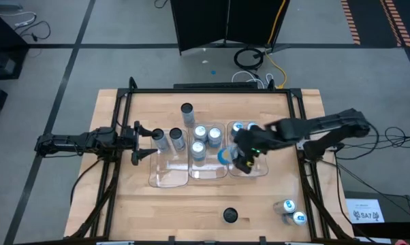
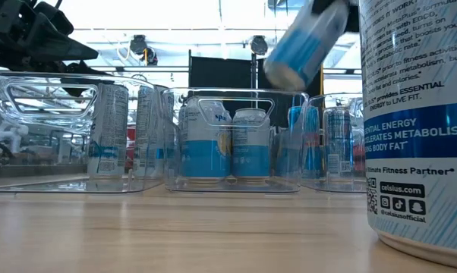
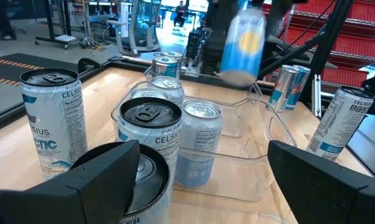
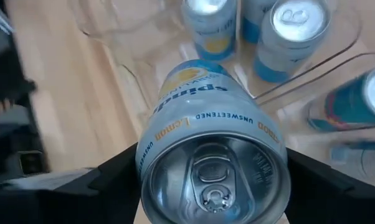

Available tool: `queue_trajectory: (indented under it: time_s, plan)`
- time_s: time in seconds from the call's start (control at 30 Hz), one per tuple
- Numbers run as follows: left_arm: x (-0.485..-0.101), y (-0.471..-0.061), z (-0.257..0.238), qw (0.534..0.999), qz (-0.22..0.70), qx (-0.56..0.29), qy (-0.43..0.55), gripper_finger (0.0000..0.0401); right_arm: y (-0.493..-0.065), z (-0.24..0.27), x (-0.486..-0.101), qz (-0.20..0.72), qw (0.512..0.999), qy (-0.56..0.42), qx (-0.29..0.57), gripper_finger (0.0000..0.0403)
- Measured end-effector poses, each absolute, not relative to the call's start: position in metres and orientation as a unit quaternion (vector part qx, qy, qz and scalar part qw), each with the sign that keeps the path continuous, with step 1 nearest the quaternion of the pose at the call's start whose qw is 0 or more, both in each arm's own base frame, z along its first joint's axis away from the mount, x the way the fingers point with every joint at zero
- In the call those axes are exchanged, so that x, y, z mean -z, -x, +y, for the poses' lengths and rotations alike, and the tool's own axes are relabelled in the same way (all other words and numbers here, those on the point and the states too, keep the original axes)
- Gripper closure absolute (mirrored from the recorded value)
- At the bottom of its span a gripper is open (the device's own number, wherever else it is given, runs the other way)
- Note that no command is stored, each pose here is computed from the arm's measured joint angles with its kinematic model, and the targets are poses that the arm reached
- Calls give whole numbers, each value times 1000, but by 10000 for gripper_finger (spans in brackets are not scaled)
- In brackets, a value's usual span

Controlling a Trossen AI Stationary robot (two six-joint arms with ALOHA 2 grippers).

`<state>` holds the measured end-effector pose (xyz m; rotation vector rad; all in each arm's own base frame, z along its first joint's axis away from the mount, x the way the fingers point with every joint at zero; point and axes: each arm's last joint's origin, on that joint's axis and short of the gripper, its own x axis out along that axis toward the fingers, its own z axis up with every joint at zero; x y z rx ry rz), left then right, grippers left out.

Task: Sort soda cans
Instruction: Put the blue soda can into the middle transparent bin

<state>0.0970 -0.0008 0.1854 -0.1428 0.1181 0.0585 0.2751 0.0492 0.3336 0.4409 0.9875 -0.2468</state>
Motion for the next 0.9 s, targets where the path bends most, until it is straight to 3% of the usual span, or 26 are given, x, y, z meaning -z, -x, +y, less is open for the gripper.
queue_trajectory:
  time_s: [0.27, 0.9]
  plan:
    - [-185, -97, -1, 995, 59, -29, 71, 38, -305, 15, -302, 518, 825, -189, 124, 113]
    - [-185, -97, -1, 995, 59, -29, 71, 38, -349, -12, -274, 551, 803, -192, 120, 112]
